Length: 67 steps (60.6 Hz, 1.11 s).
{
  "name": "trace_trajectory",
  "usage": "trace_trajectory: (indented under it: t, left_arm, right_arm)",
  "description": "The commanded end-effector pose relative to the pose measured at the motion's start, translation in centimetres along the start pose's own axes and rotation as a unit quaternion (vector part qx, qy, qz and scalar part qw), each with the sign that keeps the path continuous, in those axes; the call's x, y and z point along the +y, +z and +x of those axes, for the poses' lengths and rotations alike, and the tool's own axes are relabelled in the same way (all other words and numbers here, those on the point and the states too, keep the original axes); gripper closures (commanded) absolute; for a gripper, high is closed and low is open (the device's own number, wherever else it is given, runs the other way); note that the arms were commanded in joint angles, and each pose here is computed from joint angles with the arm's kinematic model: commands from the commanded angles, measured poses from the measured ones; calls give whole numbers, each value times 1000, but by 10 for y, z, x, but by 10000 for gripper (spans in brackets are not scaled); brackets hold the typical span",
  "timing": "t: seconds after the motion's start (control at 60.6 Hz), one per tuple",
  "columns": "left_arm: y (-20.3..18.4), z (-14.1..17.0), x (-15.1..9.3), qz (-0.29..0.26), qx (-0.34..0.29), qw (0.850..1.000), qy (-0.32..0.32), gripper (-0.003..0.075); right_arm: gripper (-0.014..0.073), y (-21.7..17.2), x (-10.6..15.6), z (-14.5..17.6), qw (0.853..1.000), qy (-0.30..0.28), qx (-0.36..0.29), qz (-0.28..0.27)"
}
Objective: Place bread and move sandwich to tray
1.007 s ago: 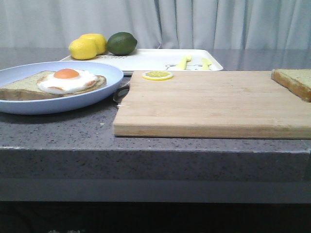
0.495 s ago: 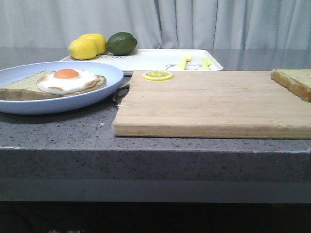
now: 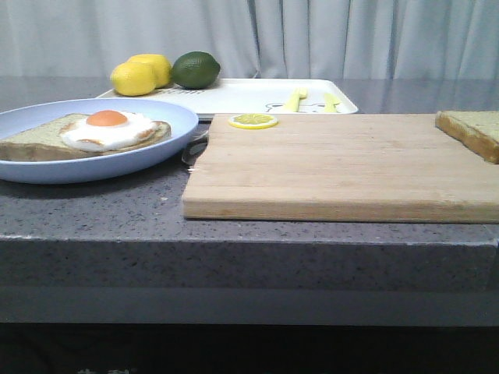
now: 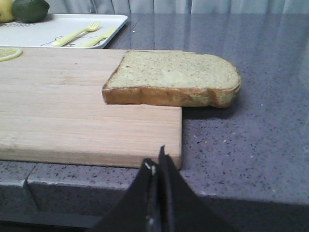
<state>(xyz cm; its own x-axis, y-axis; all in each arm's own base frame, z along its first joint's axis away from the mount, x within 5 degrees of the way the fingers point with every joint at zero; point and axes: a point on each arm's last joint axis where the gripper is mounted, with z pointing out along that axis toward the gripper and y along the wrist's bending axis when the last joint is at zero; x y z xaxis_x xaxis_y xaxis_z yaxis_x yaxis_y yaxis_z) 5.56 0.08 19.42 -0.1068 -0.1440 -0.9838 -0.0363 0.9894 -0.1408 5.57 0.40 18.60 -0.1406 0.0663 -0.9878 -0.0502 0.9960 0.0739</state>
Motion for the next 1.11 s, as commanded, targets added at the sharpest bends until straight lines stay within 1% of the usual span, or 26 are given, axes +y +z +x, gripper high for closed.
trace_trajectory:
  t: [0.0, 0.363, 0.512, 0.644, 0.71, 0.809, 0.875, 0.941, 1.007, 1.089]
  left_arm:
    - [-1, -4, 0, 5, -44, 999, -3, 739]
    - [-1, -6, 0, 6, -52, 999, -3, 739]
    - [-2, -11, -1, 8, -81, 997, -3, 739]
    - [-4, -21, -2, 13, -135, 991, -3, 739]
    - [-6, -27, -2, 17, -169, 986, -3, 739]
    - [-11, -39, -4, 22, -221, 975, -3, 739]
    - [-15, -49, -5, 24, -235, 972, -3, 739]
    - [-18, -62, -7, 26, -233, 972, -3, 739]
    - [-22, -76, -10, 27, -222, 975, -3, 739]
    - [-20, -94, -13, 23, -183, 983, 0, 739]
  right_arm:
    - [661, -2, 0, -9, 999, 0, -48, 2]
    - [661, -2, 0, -12, 998, 0, -65, 2]
    - [661, -3, 0, -15, 996, 0, -84, 2]
    - [661, -5, 1, -24, 994, 20, -104, -2]
    - [661, -9, 2, -35, 993, 32, -114, -6]
    - [661, -17, 4, -56, 991, 32, -130, -11]
    - [661, -23, 6, -71, 990, 31, -139, -15]
    - [661, -29, 8, -89, 989, 30, -142, -18]
    - [661, -29, 9, -104, 991, 29, -128, -19]
    - [661, -24, 11, -123, 994, 29, -101, -20]
